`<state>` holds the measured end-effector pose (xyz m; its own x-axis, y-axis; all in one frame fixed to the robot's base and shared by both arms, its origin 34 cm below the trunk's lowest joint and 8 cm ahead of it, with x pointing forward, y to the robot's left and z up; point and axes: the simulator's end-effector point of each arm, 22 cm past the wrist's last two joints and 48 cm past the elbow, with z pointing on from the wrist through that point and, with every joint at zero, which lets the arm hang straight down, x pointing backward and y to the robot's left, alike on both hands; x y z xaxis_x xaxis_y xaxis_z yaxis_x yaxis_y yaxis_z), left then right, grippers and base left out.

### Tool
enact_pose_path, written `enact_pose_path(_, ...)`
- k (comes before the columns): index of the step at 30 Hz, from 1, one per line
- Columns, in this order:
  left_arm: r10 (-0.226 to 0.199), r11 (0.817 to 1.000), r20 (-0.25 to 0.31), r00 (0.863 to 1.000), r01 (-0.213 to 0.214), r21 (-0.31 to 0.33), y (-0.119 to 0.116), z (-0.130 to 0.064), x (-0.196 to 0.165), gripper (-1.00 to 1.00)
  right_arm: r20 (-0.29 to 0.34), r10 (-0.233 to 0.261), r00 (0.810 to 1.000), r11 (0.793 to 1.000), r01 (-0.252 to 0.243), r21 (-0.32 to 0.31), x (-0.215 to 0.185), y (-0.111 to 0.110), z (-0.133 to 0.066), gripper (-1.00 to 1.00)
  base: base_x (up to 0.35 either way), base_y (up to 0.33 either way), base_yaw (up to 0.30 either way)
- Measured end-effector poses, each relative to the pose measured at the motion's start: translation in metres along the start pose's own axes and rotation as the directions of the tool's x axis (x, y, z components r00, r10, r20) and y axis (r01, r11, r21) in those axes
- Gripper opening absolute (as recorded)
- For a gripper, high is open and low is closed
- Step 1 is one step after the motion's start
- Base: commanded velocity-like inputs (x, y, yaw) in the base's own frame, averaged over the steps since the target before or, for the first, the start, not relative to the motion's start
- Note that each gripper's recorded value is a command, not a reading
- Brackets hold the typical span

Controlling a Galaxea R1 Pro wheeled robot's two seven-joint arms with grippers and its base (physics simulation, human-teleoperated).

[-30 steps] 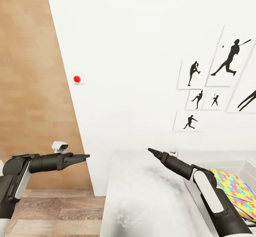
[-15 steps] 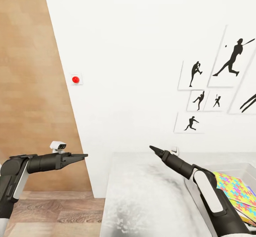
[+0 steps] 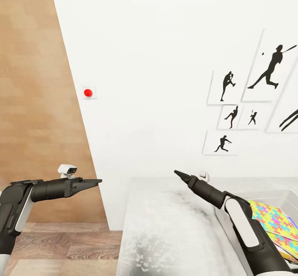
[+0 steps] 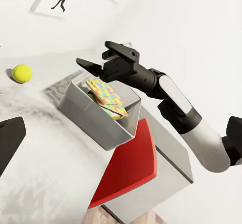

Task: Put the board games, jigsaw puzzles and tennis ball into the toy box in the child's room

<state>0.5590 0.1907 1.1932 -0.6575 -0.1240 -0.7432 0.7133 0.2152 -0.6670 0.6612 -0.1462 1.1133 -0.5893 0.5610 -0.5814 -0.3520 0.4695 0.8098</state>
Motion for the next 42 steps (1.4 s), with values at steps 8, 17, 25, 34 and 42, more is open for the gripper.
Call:
enact_pose_path(8, -0.001, 1.000, 0.000, 1.000, 0.001, -0.001, 0.000, 0.000, 0.000, 1.00, 0.015, 0.002, 1.000, 0.999, -0.003, 0.046, -0.006, -0.011, -0.003, 1.00, 0.000, 0.000, 0.000)
enact_pose_path(17, -0.001, 1.000, 0.001, 1.000, 0.001, 0.000, 0.000, 0.000, 0.000, 1.00, 0.010, 0.010, 1.000, 0.971, -0.012, 0.238, -0.004, -0.054, -0.010, 1.00, 0.000, 0.000, 0.000)
enact_pose_path(25, -0.002, 1.000, 0.000, 1.000, 0.002, 0.000, 0.000, 0.001, 0.000, 1.00, 0.006, 0.001, 1.000, 0.963, -0.003, 0.268, -0.011, -0.059, -0.012, 1.00, 0.000, 0.000, 0.000)
enact_pose_path(34, 0.002, 1.000, 0.000, 1.000, -0.002, 0.000, 0.000, 0.001, 0.000, 1.00, -0.039, -0.009, 0.999, 0.933, 0.023, 0.359, -0.021, -0.070, -0.013, 1.00, 0.000, 0.000, 0.000)
enact_pose_path(42, 0.003, 1.000, 0.001, 1.000, -0.003, 0.000, 0.000, 0.001, 0.000, 1.00, -0.053, -0.035, 0.998, 0.914, 0.054, 0.402, -0.042, -0.069, -0.008, 1.00, 0.000, 0.000, 0.000)
